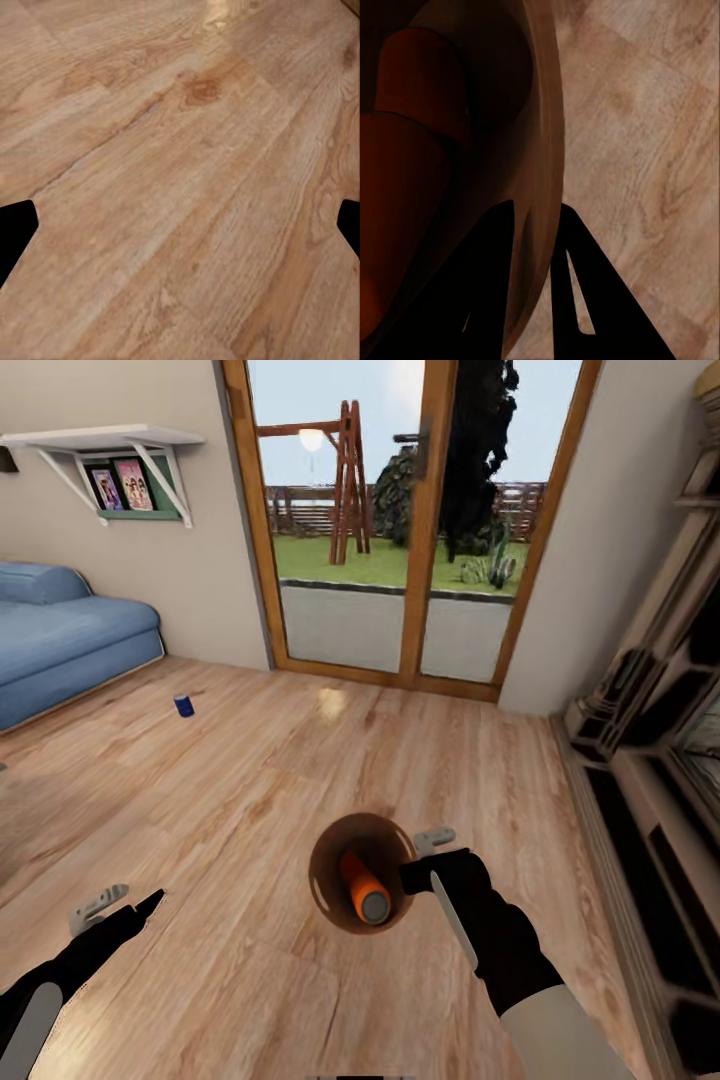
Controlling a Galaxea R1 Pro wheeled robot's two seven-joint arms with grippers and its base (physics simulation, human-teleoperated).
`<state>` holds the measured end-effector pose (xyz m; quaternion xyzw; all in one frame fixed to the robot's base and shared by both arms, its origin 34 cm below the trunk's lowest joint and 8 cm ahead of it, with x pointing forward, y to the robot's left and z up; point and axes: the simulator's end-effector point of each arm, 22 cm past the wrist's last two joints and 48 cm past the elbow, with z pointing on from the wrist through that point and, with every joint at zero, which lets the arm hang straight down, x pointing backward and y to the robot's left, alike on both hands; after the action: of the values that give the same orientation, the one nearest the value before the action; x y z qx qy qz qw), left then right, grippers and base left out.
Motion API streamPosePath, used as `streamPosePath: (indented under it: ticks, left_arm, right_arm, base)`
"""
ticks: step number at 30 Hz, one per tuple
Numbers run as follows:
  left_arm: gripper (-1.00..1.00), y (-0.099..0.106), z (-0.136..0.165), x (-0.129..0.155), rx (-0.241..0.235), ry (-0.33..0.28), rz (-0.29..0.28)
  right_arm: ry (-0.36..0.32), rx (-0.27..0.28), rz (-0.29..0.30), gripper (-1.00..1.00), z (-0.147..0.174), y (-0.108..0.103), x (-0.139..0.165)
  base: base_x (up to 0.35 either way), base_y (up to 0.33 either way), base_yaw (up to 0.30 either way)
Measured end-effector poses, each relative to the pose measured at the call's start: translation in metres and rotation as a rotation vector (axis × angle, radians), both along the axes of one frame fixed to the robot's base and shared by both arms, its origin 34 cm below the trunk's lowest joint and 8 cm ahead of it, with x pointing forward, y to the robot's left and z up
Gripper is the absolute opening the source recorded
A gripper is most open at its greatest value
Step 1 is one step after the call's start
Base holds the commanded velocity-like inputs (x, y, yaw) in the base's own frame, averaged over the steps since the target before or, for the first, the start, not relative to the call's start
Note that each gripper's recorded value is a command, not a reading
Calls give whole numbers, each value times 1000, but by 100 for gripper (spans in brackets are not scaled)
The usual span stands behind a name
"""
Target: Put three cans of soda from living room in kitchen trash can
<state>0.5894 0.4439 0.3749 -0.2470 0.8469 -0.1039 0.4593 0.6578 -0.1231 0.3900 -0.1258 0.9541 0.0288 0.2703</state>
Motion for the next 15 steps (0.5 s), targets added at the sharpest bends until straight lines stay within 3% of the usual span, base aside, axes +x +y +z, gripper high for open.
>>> streamPosePath:
  ticks: [15]
  left_arm:
    - [100,0,0,0,1,1,-1]
  right_arm:
    - [-1,-1,-2,-100,0,-2,1]
  base:
    - [265,185,257]
